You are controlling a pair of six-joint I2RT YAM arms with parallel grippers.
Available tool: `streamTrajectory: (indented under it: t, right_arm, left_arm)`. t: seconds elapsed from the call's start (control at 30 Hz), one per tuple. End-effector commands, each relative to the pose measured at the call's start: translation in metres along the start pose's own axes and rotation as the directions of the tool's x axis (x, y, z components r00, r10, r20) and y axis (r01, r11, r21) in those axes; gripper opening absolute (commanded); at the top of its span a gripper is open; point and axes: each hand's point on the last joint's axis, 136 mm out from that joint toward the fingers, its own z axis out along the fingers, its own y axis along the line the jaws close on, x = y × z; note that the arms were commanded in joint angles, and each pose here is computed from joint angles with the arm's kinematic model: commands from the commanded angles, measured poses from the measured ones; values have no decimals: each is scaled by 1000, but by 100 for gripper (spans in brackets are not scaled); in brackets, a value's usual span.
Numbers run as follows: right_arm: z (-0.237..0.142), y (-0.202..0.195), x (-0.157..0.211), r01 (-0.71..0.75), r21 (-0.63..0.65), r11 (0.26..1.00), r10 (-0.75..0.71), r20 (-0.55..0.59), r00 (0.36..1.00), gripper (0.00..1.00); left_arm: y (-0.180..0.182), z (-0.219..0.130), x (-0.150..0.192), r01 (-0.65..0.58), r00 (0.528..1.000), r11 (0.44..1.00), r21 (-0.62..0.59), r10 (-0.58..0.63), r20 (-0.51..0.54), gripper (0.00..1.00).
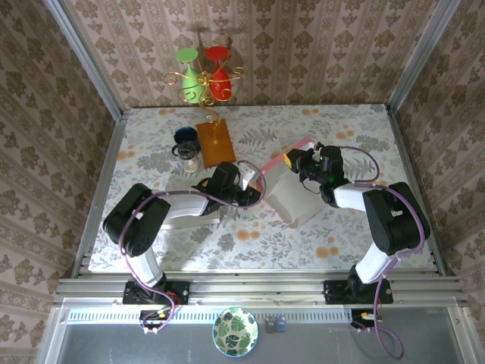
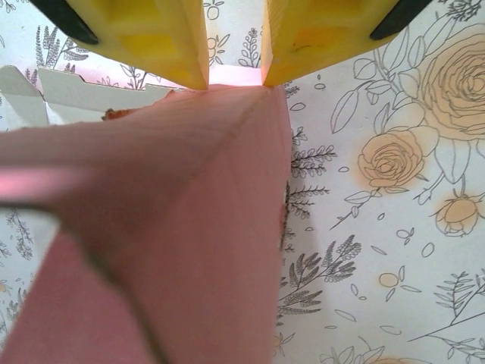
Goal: Fold the paper box
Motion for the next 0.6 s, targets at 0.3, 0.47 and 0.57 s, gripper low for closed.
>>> streamTrajectory:
  t: [0.3, 0.47, 0.57]
  right_arm:
    - [0, -3, 3, -3, -9, 1000, 3, -7, 1000, 0]
    - [-1, -3, 2, -7, -9, 1000, 7, 4, 1000, 0]
    - [-1, -1, 1, -7, -12, 1000, 7, 7, 1000, 0]
  left_arm:
    - [-6, 1, -27, -46, 995, 999, -18, 47, 92, 25]
    - [-9, -4, -36, -40, 989, 998, -43, 46, 140, 31]
    - [-3, -5, -36, -10, 986, 998, -65, 21, 164, 32]
